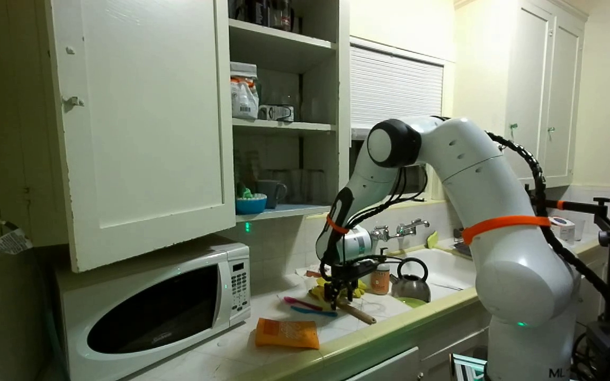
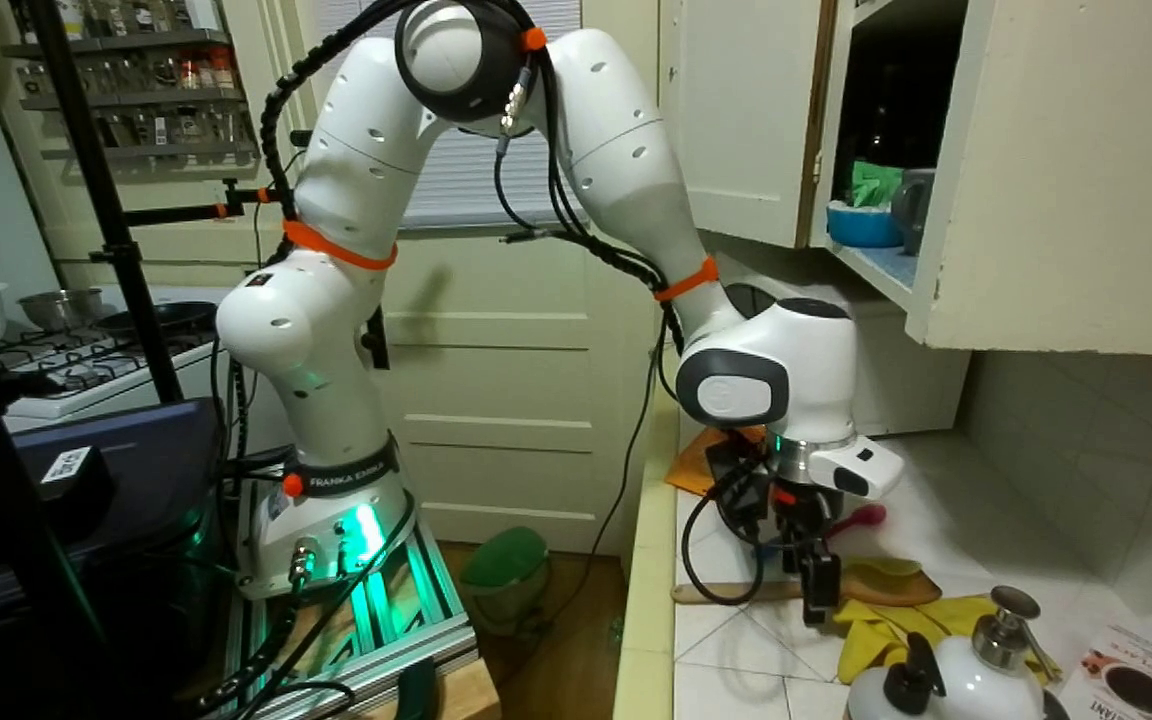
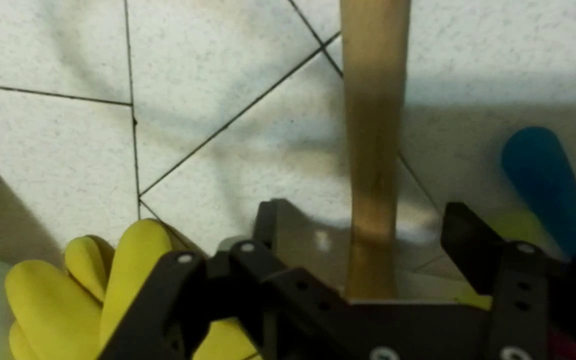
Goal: Put the wooden spoon in the bottom compartment of the top cabinet
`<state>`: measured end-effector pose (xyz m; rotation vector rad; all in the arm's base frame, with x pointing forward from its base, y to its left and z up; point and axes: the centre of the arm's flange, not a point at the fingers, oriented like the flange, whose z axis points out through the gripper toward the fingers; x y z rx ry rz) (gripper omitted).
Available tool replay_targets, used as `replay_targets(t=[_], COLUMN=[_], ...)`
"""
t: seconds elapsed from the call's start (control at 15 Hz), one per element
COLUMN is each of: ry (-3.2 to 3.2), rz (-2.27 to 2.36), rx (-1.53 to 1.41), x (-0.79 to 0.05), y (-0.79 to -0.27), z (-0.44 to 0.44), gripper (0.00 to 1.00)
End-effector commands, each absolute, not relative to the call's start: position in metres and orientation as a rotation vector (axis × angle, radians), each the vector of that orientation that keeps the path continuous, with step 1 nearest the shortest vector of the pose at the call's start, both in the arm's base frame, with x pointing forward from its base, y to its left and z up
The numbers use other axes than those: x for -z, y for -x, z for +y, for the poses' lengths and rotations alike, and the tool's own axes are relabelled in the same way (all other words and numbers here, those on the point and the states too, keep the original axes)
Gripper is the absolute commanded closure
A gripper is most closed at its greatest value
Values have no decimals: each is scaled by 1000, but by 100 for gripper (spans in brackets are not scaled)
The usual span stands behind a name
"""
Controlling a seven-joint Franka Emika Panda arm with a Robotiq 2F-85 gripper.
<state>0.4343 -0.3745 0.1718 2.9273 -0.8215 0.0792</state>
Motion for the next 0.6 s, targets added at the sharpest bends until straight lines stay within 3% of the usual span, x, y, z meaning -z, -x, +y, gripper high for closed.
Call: replay_targets(t=[0.0,0.47,0.53], ry=[-2967,-2953,-2952], rz=[-832,-877,-884], rx=[-21,6,15], x=[-152,-169,-169], y=[-447,-446,-445], z=[-385,-384,-381], gripper=[43,97,95])
